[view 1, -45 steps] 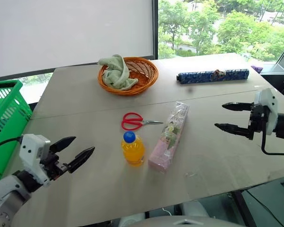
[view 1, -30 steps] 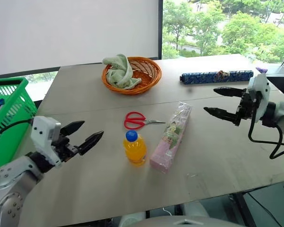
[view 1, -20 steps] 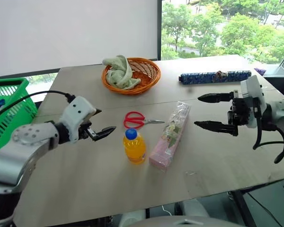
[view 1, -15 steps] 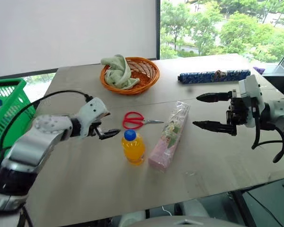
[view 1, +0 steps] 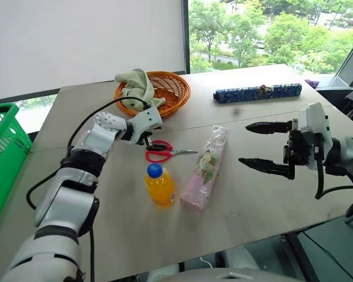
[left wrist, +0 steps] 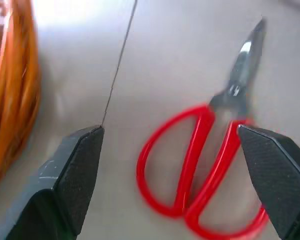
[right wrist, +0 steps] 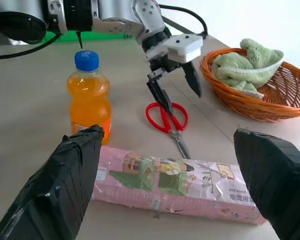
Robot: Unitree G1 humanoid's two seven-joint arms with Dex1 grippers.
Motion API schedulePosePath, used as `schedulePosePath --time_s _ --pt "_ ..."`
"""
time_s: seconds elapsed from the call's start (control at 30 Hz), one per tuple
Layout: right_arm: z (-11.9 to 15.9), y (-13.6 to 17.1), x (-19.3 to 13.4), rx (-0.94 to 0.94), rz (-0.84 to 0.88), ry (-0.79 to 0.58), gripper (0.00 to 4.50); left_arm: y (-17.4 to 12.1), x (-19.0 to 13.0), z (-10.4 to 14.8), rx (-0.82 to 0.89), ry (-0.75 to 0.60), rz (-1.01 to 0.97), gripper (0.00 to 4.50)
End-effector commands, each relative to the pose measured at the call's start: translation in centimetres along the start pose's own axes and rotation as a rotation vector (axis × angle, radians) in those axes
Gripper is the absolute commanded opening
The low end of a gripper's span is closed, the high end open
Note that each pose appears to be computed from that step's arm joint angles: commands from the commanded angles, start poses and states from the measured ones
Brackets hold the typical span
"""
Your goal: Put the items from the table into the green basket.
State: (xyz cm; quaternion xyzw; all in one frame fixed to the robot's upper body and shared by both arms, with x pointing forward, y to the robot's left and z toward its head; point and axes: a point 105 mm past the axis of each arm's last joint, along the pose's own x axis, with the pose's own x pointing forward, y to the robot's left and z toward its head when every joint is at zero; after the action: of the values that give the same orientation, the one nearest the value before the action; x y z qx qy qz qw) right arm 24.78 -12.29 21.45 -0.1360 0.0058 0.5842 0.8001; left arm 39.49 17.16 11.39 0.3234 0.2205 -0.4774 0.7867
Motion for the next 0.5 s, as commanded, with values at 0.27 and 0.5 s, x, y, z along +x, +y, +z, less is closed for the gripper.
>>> schedulePosePath --time_s 0.27,0.5 --pt "0.9 0.8 -1.0 -0.022 -0.047 -0.013 4.50 -0.7 2.3 -2.0 0.149 0.290 -0.123 4.40" --pt "1.1 0.4 -1.6 -0.031 -0.025 0.033 4.50 -0.8 2.0 -3.3 0.157 0.389 -0.149 4.40"
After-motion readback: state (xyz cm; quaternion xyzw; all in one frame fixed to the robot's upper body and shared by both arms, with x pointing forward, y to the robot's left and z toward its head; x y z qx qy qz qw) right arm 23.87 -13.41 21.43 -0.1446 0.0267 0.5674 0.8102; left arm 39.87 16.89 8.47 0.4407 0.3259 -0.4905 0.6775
